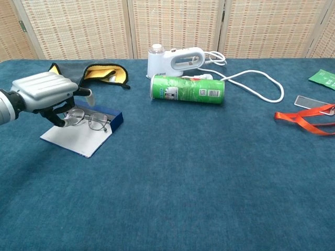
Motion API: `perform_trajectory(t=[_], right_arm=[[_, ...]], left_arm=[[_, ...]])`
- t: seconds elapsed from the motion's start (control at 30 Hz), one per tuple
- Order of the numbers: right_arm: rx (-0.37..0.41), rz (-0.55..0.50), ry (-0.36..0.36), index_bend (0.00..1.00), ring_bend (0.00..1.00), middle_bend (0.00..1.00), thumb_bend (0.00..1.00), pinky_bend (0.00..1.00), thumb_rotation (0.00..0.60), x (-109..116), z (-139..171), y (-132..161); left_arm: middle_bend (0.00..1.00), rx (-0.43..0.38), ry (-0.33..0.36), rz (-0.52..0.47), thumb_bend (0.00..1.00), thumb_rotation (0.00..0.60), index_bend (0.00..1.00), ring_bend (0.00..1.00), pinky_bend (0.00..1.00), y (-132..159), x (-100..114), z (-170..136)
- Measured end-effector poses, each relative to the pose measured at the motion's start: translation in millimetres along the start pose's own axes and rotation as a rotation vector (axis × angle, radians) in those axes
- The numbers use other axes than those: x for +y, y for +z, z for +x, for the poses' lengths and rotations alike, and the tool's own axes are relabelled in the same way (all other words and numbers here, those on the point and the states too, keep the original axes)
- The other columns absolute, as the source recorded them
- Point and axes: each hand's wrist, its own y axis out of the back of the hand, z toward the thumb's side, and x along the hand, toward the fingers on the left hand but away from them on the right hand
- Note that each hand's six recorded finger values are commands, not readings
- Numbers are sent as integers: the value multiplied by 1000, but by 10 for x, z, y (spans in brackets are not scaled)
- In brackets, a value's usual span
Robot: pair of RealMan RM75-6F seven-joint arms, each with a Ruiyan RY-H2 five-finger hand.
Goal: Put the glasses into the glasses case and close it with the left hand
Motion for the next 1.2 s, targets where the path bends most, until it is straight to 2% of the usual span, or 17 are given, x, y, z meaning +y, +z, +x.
perform_trajectory(t=[0.13,0.57,0.9,1.2], right_arm=[[3,-2,0,296,428,367,214,437,600,-5,-3,2],[-8,-3,-4,296,428,367,214,437,600,-2,25,-31],[-5,-2,-1,295,428,367,213,437,600,-9,12,-19],[-7,0,-2,295,428,367,214,437,600,1,14,-20]], left_arm=[[883,-6,-48,1,412,600,334,873,934,40,-60,-61],[879,27,-111,36,412,600,344,870,934,-1,-182,-5],[872,88,-105,76,412,600,330,865,933,-144,-199,77],[866,118,-96,65,412,600,295,858,932,-182,-179,43]])
